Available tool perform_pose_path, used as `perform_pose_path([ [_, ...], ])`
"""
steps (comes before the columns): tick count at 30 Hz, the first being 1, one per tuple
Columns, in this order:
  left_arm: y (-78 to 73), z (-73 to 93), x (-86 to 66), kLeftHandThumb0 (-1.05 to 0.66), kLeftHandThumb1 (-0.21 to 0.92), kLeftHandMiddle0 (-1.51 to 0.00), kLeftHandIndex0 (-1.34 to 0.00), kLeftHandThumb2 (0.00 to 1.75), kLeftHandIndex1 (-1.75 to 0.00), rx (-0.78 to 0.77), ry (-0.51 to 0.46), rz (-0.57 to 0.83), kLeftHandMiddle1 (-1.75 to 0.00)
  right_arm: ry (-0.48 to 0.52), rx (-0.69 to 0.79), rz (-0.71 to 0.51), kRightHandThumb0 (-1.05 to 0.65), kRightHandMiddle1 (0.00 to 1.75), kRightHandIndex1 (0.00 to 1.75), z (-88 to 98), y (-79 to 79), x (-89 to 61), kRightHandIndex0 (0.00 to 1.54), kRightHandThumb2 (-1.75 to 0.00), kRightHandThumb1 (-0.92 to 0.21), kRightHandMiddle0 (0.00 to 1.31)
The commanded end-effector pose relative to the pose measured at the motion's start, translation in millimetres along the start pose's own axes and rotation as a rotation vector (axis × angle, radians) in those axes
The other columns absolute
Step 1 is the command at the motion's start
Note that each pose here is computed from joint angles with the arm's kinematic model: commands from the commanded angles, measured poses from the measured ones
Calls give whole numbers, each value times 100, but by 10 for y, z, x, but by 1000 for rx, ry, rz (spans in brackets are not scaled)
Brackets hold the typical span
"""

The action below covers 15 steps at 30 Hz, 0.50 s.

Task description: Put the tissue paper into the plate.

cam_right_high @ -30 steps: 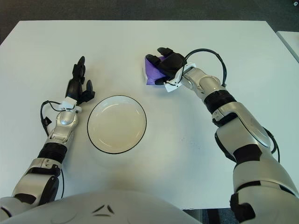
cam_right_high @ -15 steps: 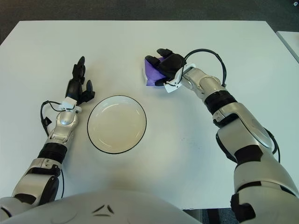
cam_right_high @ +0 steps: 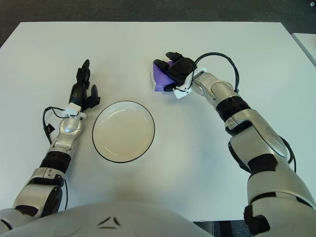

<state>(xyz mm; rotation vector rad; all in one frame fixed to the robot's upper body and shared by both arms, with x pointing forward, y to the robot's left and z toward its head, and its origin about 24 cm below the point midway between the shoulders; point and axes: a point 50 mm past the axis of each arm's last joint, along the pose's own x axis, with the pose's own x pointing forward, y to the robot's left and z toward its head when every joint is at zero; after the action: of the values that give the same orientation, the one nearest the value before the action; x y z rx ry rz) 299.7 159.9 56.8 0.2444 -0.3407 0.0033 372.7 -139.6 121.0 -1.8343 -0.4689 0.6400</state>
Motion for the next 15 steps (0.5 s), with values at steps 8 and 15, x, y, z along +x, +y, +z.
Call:
perform_pose_path([
  [8,-145,-462,-616,-83,92,-15,0,87,-33,-40,255,-5,-1,-144,105,165,-66,67,47,387,741,-180,20,-49,-92,0],
  [15,-142,-463,-618,-82,92,-15,0,87,-33,-39,257,-1,-1,-102,140,35,-16,158,152,379,726,-173,41,-88,-62,4],
])
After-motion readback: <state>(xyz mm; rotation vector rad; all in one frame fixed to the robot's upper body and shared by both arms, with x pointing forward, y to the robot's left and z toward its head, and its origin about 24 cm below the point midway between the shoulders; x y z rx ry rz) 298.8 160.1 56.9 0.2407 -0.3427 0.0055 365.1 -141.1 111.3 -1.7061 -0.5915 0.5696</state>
